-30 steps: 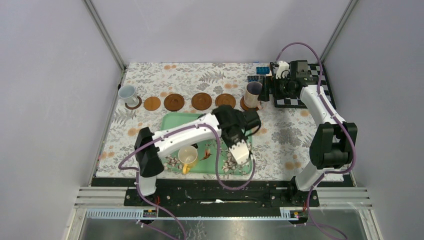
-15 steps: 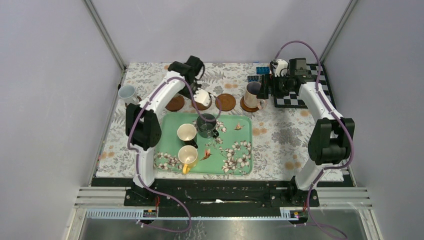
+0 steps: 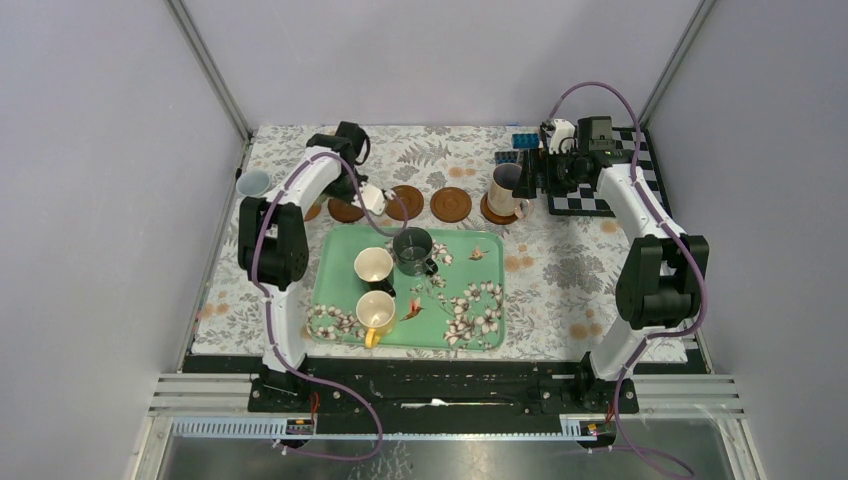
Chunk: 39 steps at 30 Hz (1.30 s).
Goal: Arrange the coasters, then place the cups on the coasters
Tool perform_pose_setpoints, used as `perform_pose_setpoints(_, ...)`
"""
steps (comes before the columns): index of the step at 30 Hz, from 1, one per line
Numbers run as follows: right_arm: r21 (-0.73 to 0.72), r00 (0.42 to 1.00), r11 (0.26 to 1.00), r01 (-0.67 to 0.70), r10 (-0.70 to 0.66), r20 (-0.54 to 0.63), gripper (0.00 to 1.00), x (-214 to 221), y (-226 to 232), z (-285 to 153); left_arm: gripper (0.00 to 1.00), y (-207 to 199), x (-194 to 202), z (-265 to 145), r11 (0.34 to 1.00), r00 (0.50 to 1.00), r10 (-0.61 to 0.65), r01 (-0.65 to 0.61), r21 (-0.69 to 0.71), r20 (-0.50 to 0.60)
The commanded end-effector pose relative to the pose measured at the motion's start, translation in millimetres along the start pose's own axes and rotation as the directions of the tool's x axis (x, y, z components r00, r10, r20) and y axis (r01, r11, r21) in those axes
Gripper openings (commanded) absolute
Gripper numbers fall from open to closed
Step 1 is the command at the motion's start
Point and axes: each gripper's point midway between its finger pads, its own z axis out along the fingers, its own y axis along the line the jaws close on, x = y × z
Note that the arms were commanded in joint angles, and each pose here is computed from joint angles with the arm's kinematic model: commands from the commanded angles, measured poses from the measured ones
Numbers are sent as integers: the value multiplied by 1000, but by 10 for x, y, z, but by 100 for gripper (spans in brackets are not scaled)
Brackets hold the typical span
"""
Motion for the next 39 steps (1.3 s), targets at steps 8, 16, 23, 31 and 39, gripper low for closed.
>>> perform_pose_setpoints(8, -11, 1000, 1000, -3, 3, -1, 100, -14, 24, -17, 0, -76, 403, -72, 997, 995, 32, -38, -68, -89)
perform_pose_setpoints(16, -11, 1000, 1000, -6, 6, -5, 100, -11, 18, -9, 0, -75, 478, -4, 996, 996, 33, -39, -78, -83)
perform_pose_setpoints(23, -9, 1000, 1000, -7, 7, -10, 100, -7, 6, 1, 3, -130, 480, 39, 996, 996, 51, -56, -63, -73)
perform_pose_setpoints(31, -8, 1000, 1000, -6, 6, -12, 100, -4, 2, 5, 7, -163, 493, 120, 998, 997, 41, -44, -48, -66)
perform_pose_setpoints(39, -10, 1000, 1000, -6, 6, -14, 98, -8, -5, 19, 12, -177, 463, 78, 997, 998, 38, -41, -59, -48)
